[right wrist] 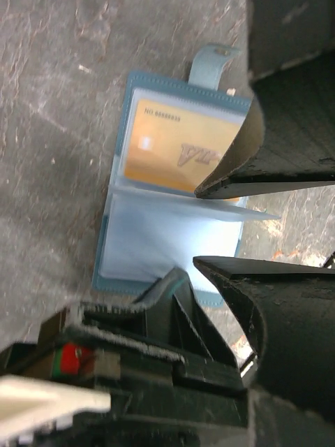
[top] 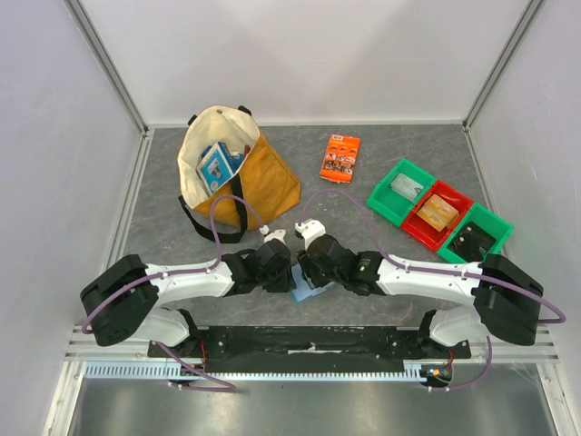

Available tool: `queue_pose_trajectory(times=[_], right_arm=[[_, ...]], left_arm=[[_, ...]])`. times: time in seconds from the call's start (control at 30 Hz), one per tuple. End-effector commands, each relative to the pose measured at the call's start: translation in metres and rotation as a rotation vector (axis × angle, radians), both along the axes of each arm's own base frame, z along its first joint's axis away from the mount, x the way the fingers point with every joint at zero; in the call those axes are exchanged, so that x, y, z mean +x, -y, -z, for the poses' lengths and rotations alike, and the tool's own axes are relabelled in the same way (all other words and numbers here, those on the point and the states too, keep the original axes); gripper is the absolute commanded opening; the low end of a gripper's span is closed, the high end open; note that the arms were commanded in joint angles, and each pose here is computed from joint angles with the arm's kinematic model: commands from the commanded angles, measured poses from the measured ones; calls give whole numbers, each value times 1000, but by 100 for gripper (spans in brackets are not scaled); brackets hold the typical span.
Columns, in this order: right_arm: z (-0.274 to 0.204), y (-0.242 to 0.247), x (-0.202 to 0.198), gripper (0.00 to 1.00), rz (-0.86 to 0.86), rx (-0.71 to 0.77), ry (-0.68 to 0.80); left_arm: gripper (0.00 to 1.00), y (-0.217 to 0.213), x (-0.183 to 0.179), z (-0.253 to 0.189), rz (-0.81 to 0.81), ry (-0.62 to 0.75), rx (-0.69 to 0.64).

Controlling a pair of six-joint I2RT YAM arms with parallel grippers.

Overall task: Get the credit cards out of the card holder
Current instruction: Remove the credit card from the card holder.

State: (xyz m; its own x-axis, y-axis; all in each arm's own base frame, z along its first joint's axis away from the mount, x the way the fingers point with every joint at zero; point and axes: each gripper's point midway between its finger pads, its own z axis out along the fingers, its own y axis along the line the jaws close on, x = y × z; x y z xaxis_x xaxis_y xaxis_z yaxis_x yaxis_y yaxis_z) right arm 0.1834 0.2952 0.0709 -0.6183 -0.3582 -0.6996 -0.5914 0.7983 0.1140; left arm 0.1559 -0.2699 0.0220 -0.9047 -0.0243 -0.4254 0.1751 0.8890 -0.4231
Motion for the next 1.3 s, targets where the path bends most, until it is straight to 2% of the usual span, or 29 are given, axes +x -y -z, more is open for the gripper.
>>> queue_pose_trajectory(times=[0.0,0.27,0.6,0.9,1.27], right_arm=[[-18,-28,-6,46,-47,105,-13],[-27,-43,-16,46,-119,190,-40],[-17,-42,-15,45,-110,179,-54],[5,-11,4,44,1,184,-110],[17,-1,8,38,-8,443,-270]], left_arm=[[26,1,-2,3,24,8,2],[26,-7,1,-4,-28,36,-21],[27,-30,6,-31,-175,125,-130],[28,-9,8,-53,-90,159,-201],[21,4,11,-20,-44,88,-98]])
